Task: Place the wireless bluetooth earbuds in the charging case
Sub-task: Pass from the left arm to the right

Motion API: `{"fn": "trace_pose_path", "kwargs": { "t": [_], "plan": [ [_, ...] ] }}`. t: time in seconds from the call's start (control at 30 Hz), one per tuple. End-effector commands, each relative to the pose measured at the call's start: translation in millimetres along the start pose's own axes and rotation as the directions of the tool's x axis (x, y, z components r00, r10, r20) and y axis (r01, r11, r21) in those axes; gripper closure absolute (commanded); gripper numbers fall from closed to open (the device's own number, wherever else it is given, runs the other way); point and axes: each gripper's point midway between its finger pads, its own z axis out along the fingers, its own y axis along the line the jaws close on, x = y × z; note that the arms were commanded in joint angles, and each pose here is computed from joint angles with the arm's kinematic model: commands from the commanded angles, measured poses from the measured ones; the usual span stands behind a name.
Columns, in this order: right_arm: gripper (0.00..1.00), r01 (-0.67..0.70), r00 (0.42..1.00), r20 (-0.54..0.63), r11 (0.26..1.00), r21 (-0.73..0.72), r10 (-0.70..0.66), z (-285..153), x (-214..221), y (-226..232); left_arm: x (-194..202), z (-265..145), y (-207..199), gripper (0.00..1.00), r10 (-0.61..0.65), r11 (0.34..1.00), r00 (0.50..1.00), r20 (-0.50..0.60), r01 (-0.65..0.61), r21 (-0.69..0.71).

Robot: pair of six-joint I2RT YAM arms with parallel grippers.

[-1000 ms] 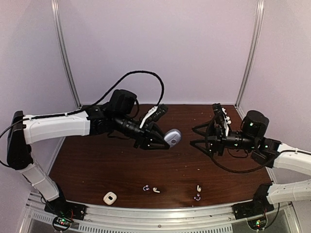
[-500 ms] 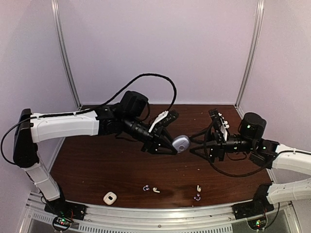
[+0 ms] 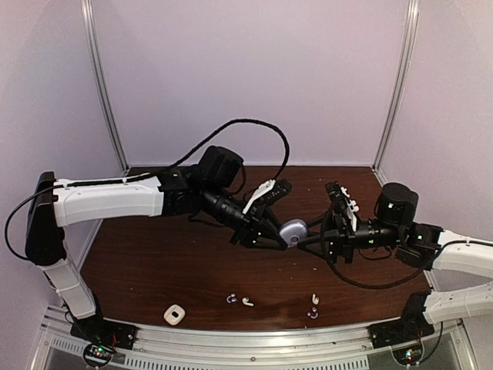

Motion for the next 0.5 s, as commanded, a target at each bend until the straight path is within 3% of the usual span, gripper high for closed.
{"fn": "trace_pose_path", "kwargs": {
  "t": [0.0,0.47],
  "plan": [
    [0.53,0.025,1.000,0.006,1.000,-0.002,-0.025,1.3,-6.8,4.2,-15.6,2.7,0.6,1.00,0.057,0.998,0.998,0.026,-0.057,-0.007],
    [0.69,0.021,0.999,0.041,0.999,-0.026,-0.020,3.4,-14.4,7.7,-15.9,7.5,-2.5,1.00,0.064,0.998,0.998,0.021,-0.064,-0.005]
  ]
}}
